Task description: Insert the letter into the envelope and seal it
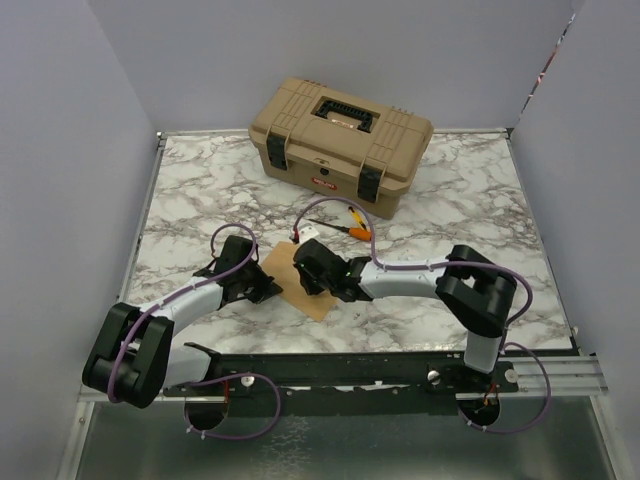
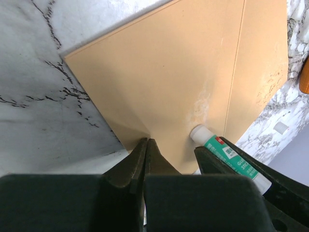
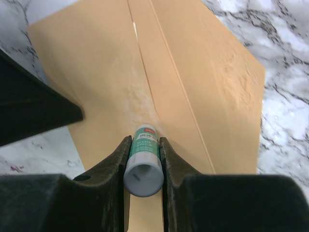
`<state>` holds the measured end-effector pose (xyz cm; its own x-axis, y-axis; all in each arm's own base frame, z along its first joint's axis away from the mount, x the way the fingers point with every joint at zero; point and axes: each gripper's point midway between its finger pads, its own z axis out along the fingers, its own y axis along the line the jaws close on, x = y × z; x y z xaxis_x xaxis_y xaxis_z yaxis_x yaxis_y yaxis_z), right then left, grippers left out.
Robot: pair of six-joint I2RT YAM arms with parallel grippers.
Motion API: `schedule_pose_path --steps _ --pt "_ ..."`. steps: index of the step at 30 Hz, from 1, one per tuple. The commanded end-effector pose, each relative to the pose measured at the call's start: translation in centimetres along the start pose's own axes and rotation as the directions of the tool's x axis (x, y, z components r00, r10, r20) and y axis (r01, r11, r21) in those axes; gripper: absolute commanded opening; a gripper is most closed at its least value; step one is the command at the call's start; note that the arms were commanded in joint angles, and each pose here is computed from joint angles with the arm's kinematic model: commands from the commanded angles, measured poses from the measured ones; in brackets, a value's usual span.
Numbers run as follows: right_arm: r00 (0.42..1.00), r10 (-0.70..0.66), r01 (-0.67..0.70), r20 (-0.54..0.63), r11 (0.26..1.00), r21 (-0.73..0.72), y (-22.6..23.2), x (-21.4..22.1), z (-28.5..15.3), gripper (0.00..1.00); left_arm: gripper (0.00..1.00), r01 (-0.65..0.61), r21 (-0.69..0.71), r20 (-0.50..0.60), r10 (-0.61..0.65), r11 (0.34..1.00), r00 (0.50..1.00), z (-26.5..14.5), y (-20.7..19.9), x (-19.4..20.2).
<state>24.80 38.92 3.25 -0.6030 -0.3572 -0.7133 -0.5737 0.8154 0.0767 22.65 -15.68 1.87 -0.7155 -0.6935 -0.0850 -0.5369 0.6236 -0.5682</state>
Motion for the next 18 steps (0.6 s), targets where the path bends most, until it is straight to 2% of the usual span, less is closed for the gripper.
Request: schedule_pose_path --steps 1,8,12,15,18 --pt "0.955 -0.080 0.113 -0.284 0.988 0.101 -4.6 9.3 -1.3 0.01 0.00 0.019 -0.124 0.030 -0.015 0.992 0.999 0.3 3.4 -0.1" --pt "0.965 -0.090 0.114 -0.246 0.990 0.085 -3.3 7.3 1.0 0.01 0.00 0.018 -0.125 0.031 -0.014 0.992 0.999 0.3 3.5 -0.1" --pt "0.974 -0.101 0.121 -0.203 0.989 0.087 -2.3 4.6 2.9 0.01 0.00 0.017 -0.126 0.025 -0.014 0.992 1.000 0.3 3.6 0.0" --pt "0.982 -0.094 0.107 -0.162 0.992 0.073 -2.1 2.1 1.7 0.01 0.00 0.008 -0.118 0.029 -0.005 0.993 1.000 0.2 3.4 -0.1" --pt "0.994 -0.043 0.046 -0.100 0.999 0.022 -2.2 -0.7 -1.5 0.01 0.00 0.003 -0.107 0.041 0.002 0.994 0.999 0.0 3.1 -0.3"
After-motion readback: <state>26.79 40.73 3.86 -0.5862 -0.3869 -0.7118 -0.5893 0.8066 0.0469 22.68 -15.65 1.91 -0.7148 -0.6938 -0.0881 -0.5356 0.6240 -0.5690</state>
